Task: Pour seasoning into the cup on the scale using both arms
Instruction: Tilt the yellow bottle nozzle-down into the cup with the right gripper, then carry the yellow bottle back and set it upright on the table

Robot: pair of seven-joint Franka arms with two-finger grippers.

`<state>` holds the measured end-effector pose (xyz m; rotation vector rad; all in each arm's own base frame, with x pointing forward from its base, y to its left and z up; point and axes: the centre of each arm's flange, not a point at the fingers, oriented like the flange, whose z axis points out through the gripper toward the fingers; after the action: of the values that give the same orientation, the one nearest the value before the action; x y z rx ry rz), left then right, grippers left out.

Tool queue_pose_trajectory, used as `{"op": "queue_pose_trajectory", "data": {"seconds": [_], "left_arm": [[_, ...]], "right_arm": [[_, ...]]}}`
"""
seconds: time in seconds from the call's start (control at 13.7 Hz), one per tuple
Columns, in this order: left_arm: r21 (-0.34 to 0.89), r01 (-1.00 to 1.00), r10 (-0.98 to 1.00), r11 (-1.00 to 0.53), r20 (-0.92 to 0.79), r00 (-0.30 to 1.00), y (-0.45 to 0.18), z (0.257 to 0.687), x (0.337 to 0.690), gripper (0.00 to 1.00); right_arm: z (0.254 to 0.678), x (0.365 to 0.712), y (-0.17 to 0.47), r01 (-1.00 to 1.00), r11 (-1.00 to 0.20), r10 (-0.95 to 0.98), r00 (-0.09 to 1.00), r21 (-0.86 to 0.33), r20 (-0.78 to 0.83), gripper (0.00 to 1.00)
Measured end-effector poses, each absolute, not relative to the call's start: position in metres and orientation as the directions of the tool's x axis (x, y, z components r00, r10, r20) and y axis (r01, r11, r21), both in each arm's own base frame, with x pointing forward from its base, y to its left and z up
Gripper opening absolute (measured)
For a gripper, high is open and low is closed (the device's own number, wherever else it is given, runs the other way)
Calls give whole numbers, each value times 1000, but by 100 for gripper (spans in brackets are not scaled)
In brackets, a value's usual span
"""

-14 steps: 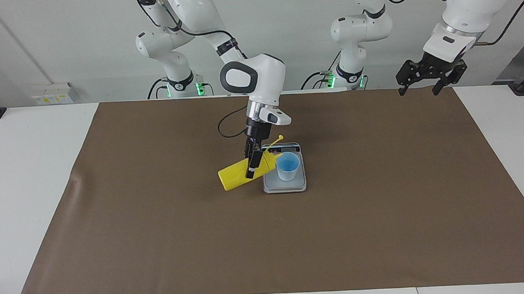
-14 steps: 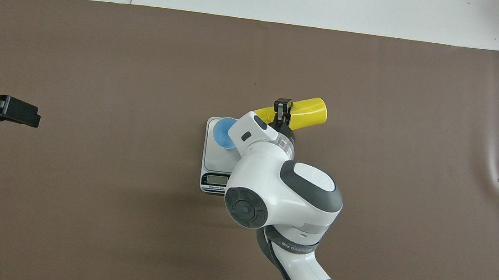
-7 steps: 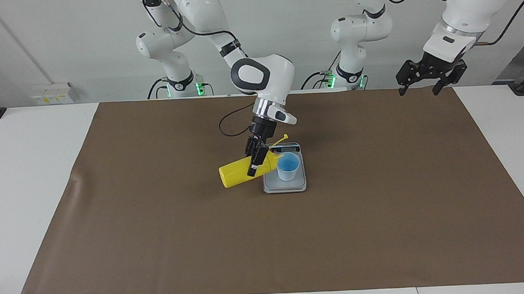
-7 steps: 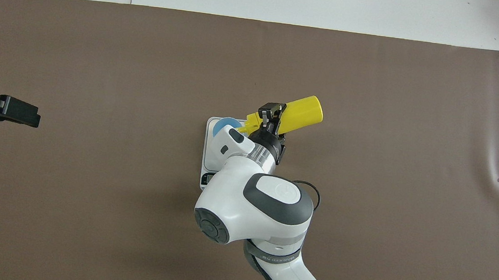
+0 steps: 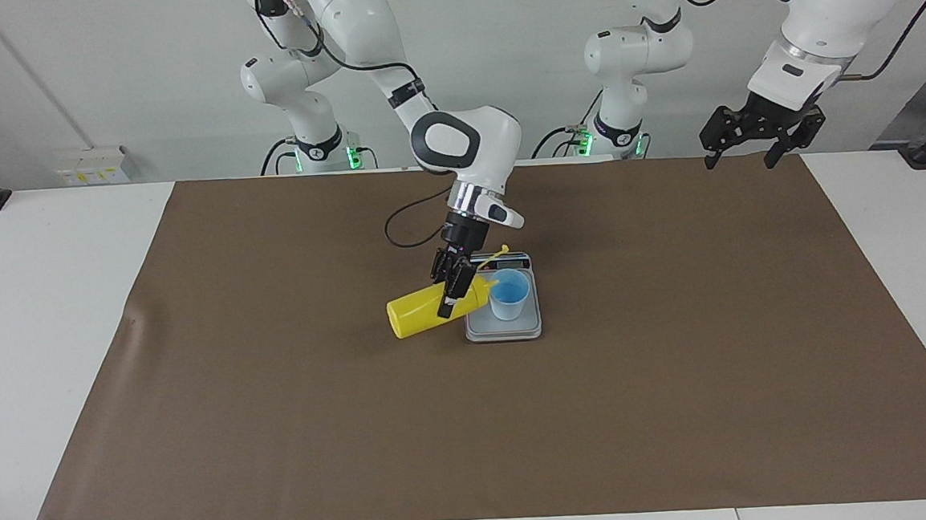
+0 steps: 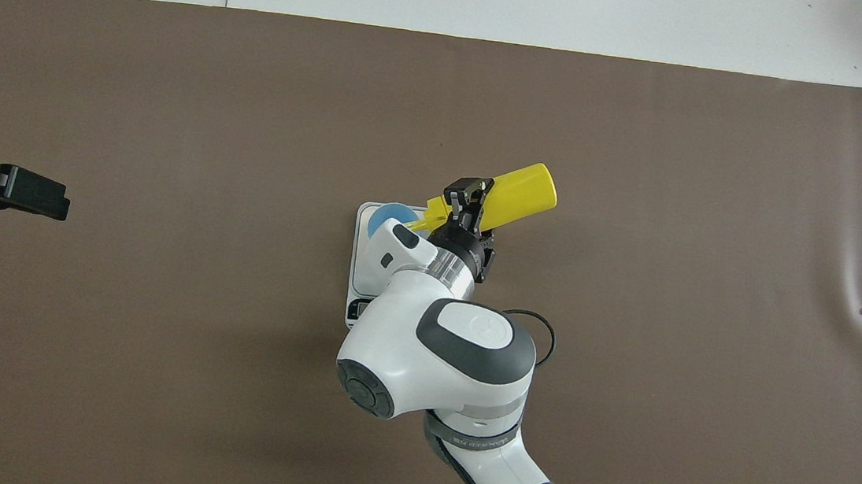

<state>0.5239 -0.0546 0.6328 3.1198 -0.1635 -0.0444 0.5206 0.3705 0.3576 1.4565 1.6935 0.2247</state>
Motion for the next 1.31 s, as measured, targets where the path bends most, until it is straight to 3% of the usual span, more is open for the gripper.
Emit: {"op": "queue_pose_trajectory", "data": {"seconds": [0.87, 1.31], "left_arm": [[19, -104, -105, -994, -27, 994, -55, 633, 524, 100], [19, -104, -105, -994, -27, 994, -55, 633, 524, 100]], "right_arm": [[361, 528, 364, 718, 310, 861, 66, 623, -504, 57], [392, 535, 340, 791, 77, 937, 150, 607, -314, 57]]}}
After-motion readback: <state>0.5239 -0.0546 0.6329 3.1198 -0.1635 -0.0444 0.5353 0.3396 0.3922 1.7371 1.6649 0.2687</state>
